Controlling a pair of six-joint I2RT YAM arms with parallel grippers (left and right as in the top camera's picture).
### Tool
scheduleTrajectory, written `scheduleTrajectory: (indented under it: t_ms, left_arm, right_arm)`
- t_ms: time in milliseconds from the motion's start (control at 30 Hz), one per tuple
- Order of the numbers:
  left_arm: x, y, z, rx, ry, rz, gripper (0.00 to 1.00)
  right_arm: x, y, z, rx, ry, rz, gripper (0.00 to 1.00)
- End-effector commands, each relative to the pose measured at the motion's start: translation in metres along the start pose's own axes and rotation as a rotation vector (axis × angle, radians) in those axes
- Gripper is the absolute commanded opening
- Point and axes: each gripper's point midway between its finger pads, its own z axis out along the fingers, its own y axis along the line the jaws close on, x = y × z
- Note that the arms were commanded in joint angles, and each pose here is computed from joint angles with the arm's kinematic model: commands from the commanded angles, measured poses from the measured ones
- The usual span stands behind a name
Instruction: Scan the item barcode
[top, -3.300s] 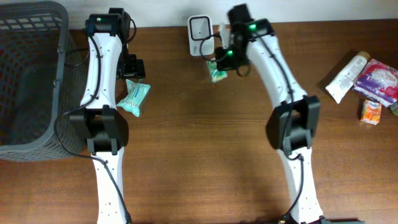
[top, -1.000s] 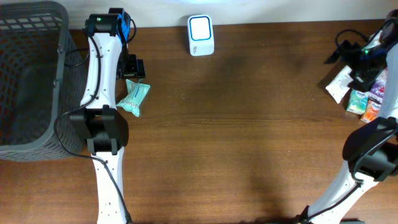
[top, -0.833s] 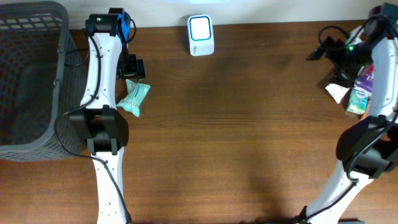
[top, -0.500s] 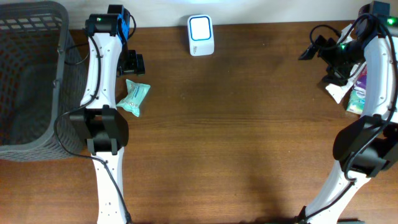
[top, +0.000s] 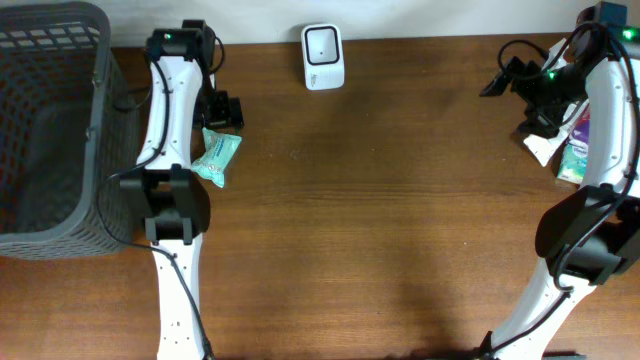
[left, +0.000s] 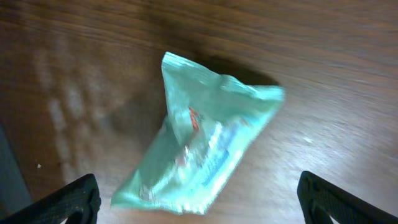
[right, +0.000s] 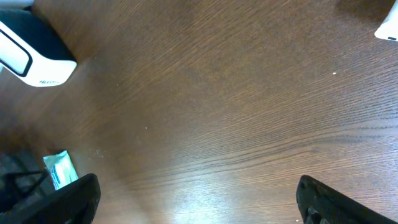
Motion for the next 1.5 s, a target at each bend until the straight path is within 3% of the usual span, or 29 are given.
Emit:
scheduleTrajectory:
  t_ms: [0,67,100,133,233,400,600,733,867,933,1033,1133,1233,1267,1367,1467]
  left_arm:
    - [0.004,-0.003,0.04,0.006,0.085,0.098,0.97]
    - [0.01,-0.01,0.06,0.017,0.136,0.124,0.94]
    - [0.013,-0.014,0.065,0.032,0.15,0.127,0.88]
    - [0.016,-0.024,0.067,0.076,0.165,0.152,0.74]
    - [0.03,-0.056,0.062,0.19,0.204,0.21,0.73]
    - [0.078,-0.169,0.036,0.504,0.293,0.318,0.72]
    - [0.133,-0.266,0.018,0.548,0.28,0.497,0.71]
    - [0.081,-0.225,-0.018,0.422,0.07,0.439,0.77]
    - [0.014,-0.14,-0.044,0.331,-0.087,0.172,0.8]
    - [-0.004,-0.102,-0.034,0.255,-0.105,0.091,0.82]
    - [-0.02,-0.06,-0.026,0.086,-0.15,0.045,0.97]
    - [-0.029,-0.035,-0.026,-0.01,-0.186,-0.062,0.99]
    - [-0.032,-0.035,-0.026,-0.007,-0.2,-0.065,0.99]
    - [-0.037,-0.033,-0.027,-0.004,-0.215,-0.071,0.99]
    - [-0.043,-0.02,-0.026,0.003,-0.222,-0.102,0.99]
    - [-0.041,-0.01,-0.025,-0.004,-0.205,-0.116,0.99]
  right_arm:
    - [0.0,0.003,0.0,-0.012,0.003,-0.003,0.99]
    - [0.0,0.003,0.0,-0.012,0.003,-0.003,0.99]
    - [0.0,0.003,0.0,-0.012,0.003,-0.003,0.99]
    - [0.0,0.003,0.0,-0.012,0.003,-0.003,0.99]
    - [0.0,0.003,0.0,-0.013,0.002,-0.003,0.99]
    - [0.0,0.003,0.0,-0.012,0.003,-0.003,0.99]
    - [0.0,0.003,0.0,-0.012,0.003,-0.003,0.99]
    - [0.0,0.003,0.0,-0.012,0.003,-0.003,0.99]
    - [0.0,0.003,0.0,-0.012,0.002,-0.003,0.99]
    - [-0.002,0.004,0.0,-0.015,-0.007,-0.007,0.99]
    - [-0.017,0.01,-0.001,-0.037,-0.067,-0.036,0.99]
    - [-0.014,0.02,-0.001,-0.096,-0.05,-0.043,0.99]
    - [0.025,0.052,0.025,-0.095,0.054,-0.405,0.99]
    - [0.053,0.059,0.047,-0.003,0.13,-0.569,0.99]
    - [0.092,0.071,0.082,0.238,0.186,-0.79,0.99]
    - [0.144,0.117,0.106,0.311,0.195,-1.011,0.99]
